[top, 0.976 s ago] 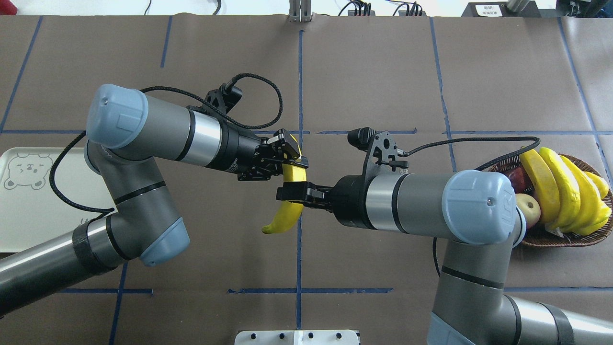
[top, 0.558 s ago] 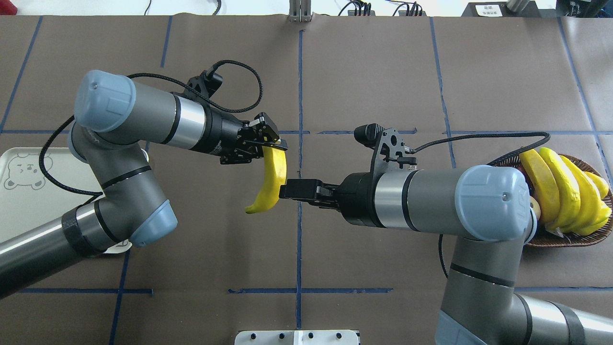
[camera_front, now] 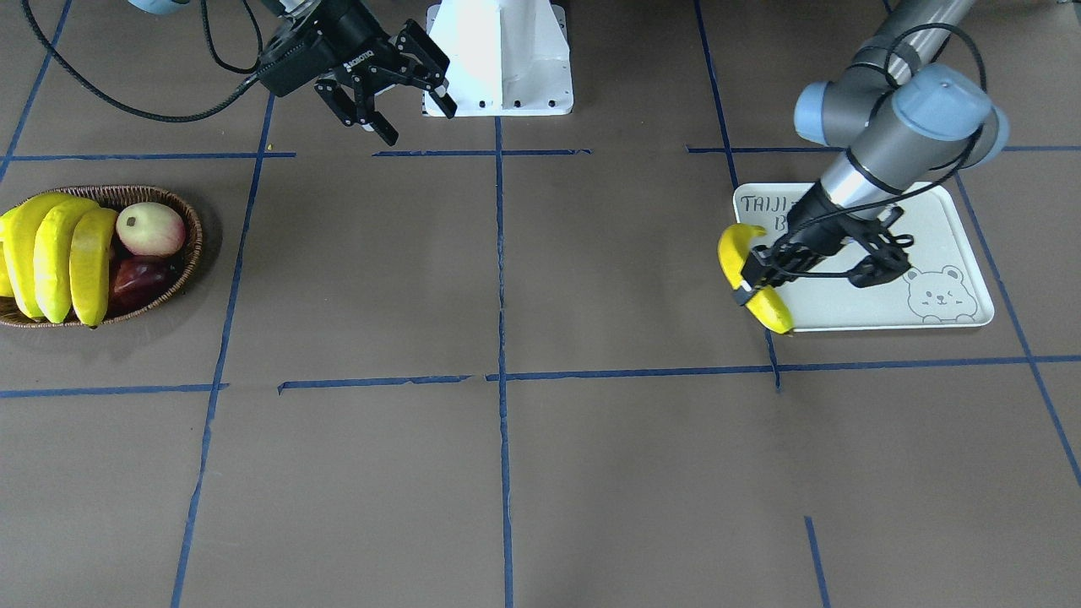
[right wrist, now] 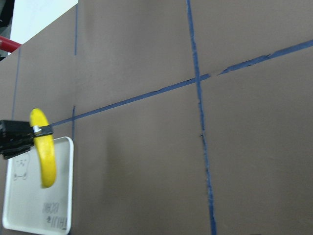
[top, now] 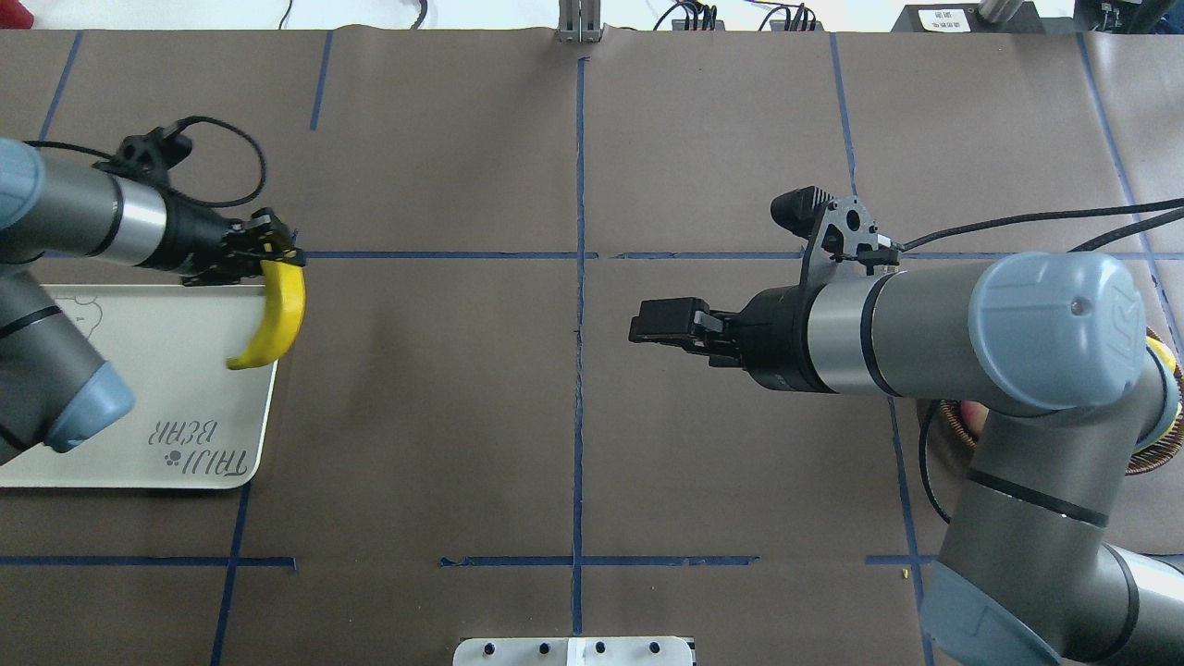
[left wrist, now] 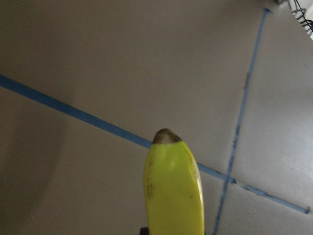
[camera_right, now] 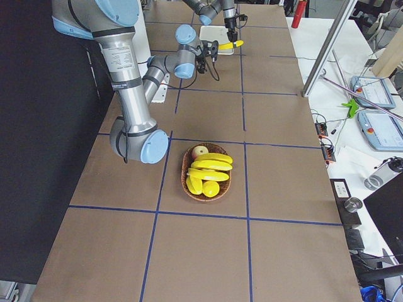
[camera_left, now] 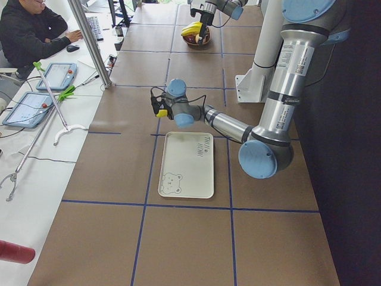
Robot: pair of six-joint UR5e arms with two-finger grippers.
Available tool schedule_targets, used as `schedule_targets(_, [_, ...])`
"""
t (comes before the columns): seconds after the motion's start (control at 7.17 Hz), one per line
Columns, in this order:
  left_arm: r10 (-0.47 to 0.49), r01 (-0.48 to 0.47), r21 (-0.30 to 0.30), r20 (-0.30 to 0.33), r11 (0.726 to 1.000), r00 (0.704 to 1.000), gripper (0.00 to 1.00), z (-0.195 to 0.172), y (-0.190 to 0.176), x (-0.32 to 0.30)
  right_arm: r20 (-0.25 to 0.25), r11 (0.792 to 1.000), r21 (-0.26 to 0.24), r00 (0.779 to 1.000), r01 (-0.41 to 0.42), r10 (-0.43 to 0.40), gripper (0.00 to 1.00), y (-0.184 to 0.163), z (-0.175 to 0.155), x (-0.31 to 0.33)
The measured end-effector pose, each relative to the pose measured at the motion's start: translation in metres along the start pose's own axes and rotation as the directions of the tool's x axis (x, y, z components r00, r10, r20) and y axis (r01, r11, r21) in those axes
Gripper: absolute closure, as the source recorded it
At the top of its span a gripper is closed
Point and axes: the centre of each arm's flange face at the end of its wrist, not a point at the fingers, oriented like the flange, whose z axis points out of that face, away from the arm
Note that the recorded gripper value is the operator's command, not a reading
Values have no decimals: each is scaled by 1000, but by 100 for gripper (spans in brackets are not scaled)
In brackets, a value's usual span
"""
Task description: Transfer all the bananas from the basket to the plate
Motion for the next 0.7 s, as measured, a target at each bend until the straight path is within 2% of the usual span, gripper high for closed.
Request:
schedule_targets(0.14, [46, -48, 16, 97, 999, 994, 100, -13, -8, -78, -84, 999, -1, 995, 47, -47, 0, -5, -2, 6])
schedule_targets(0.28, [73, -78, 21, 170, 997, 983, 100, -31, -10, -142, -137, 996, -10, 987, 87, -88, 0, -7, -4, 10])
schedule_targets(0.42, [87, -94, 20, 215, 995, 973, 100, -45, -8, -182, -163, 994, -17, 981, 108, -109, 0, -8, -5, 13])
schedule_targets(0.7, [93, -100, 15, 243, 995, 966, 100, -51, -7, -206, -175, 993, -17, 977, 119, -120, 0, -10, -7, 15])
